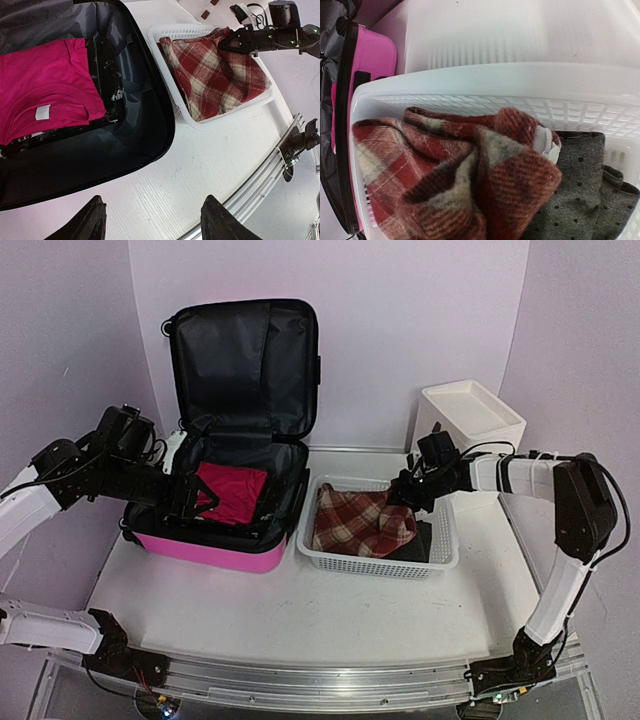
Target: Open, take out, and arrange the luggage
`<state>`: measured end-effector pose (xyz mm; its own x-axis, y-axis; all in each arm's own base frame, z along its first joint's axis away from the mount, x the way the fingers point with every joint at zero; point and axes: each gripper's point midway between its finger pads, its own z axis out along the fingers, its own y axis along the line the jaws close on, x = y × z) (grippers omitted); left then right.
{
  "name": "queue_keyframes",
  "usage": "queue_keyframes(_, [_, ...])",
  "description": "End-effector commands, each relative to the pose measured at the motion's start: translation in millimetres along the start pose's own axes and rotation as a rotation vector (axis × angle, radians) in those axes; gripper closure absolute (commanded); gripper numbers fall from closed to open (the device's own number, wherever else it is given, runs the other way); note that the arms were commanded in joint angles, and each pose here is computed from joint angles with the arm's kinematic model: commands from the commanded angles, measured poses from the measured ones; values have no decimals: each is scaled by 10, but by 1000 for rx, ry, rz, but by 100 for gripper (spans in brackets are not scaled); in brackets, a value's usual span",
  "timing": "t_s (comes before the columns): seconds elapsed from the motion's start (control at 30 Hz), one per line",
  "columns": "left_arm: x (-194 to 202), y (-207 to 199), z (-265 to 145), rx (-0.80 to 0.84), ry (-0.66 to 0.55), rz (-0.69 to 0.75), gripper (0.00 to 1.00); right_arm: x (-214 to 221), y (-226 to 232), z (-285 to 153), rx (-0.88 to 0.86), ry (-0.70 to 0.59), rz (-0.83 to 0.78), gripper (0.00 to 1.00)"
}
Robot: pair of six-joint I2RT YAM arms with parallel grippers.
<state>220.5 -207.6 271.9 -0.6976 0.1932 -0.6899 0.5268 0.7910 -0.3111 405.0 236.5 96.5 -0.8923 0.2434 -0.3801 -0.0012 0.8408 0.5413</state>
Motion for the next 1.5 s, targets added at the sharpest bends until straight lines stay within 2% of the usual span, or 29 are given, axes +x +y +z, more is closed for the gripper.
queue_keyframes(0.0, [-209, -86, -54, 32, -68, 8, 35, -134, 97, -322, -18, -77, -61, 100])
queue_keyframes(0.37, [-216, -104, -38, 41, -63, 7, 35, -82, -259, -300, 28, -49, -70, 100])
queue_keyframes(0.4, [-216, -102, -33, 40, -62, 8, 35, -80, -271, -278, 34, -34, -93, 95])
queue_keyframes(0.47, [-211, -104, -22, 42, -59, 8, 35, -37, -371, -291, 104, 21, -159, 66])
queue_keyframes(0.53, [-204, -105, -20, 43, -57, 6, 35, -21, -539, -472, 237, 60, -234, 48])
queue_keyframes(0.6, [-199, -105, -56, 44, -67, 4, 36, -47, -647, -738, 348, 69, -316, 38])
queue_keyframes(0.63, [-196, -98, -63, 40, -69, 4, 35, -41, -705, -873, 409, 90, -353, 35])
queue_keyframes(0.7, [-206, -85, -81, 32, -76, 13, 35, -15, -577, -1095, 417, 93, -415, 32])
queue_keyframes(0.83, [-266, -84, -118, 21, -92, 16, 35, 137, -156, -1316, 357, 81, -481, 32])
queue_keyframes(0.97, [-309, -116, -86, 34, -84, 4, 35, 464, 451, -980, -40, 186, -328, 36])
queue_keyframes(1.0, [-310, -125, -76, 39, -80, -1, 35, 471, 480, -879, -70, 193, -309, 38])
queue_keyframes(1.1, [-295, -172, -61, 66, -67, -16, 36, 464, 326, -669, -65, 239, -250, 57])
queue_keyframes(1.17, [-278, -193, -84, 80, -68, -22, 36, 444, 63, -564, -24, 256, -195, 67])
queue_keyframes(1.33, [-213, -161, -141, 71, -81, -29, 36, 497, -747, -417, 315, 262, -267, 73])
queue_keyframes(1.4, [-196, -155, -140, 70, -79, -28, 36, 492, -868, -503, 408, 292, -287, 78])
queue_keyframes(1.47, [-197, -155, -144, 69, -79, -25, 36, 406, -839, -709, 510, 256, -348, 79])
